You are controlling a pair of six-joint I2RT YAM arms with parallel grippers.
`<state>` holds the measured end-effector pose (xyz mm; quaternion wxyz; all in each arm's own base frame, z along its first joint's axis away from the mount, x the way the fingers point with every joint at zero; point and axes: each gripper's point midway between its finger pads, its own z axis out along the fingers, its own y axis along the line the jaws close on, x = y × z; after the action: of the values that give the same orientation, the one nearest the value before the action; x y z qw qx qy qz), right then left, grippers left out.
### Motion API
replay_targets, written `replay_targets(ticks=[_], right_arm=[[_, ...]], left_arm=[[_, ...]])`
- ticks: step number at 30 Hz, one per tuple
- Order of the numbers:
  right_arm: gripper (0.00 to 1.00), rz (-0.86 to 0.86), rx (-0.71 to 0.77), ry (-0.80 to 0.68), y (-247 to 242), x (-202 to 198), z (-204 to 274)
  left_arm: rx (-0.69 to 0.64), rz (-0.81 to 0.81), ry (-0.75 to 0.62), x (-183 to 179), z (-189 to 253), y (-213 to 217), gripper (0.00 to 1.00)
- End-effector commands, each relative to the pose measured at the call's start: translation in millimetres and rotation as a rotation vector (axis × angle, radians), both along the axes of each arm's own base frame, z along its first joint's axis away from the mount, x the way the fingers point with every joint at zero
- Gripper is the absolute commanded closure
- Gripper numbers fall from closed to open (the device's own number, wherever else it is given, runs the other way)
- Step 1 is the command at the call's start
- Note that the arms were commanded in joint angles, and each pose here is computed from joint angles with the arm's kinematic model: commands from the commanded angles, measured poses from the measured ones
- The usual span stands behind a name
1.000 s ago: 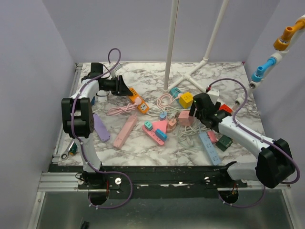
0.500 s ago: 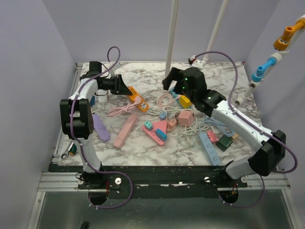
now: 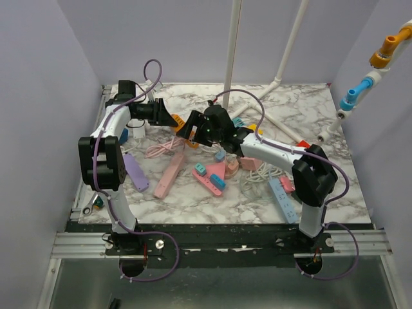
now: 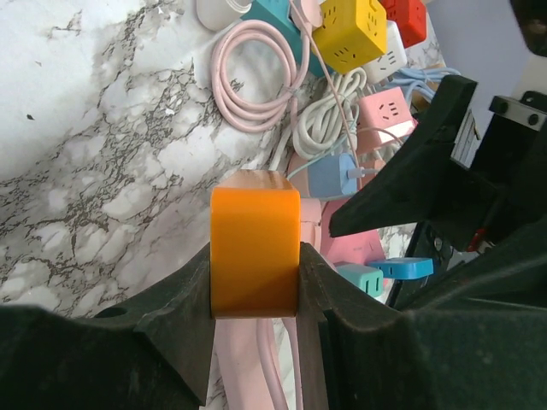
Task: Pull the plug off the socket
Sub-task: Remove the socket from the socket.
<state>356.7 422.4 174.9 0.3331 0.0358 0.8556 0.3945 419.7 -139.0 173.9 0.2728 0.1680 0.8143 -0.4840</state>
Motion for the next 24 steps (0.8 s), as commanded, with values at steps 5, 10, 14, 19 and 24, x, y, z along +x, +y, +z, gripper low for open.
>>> replay_targets(ticks=[5, 10, 14, 19, 24], right_arm=[[0.17, 0.018, 0.129, 0.045, 27.3, 2.9, 11.8], [0.17, 0.036, 0.136, 0.093, 36.5, -5.7, -1.6], [0.17, 0.041, 0.133, 0.134, 43.6, -15.9, -14.2], [0.17, 0.002, 0.101, 0.159, 47.6, -18.8, -28.3], [0.17, -0.071, 0.147, 0.112, 45.4, -6.7, -18.5]], left_arm=[[-0.045, -0.031, -0.107, -10.0, 42.9, -3.2, 1.0], [-0.035, -0.024, -0.113, -9.6, 42.0, -2.6, 1.0], [-0.029, -0.018, -0.118, -8.2, 42.5, -1.8, 1.0], [-0.029, -0.011, -0.112, -8.1, 41.8, -1.8, 1.0], [-0.031, -0.012, -0.112, -10.1, 42.1, -2.0, 1.0]])
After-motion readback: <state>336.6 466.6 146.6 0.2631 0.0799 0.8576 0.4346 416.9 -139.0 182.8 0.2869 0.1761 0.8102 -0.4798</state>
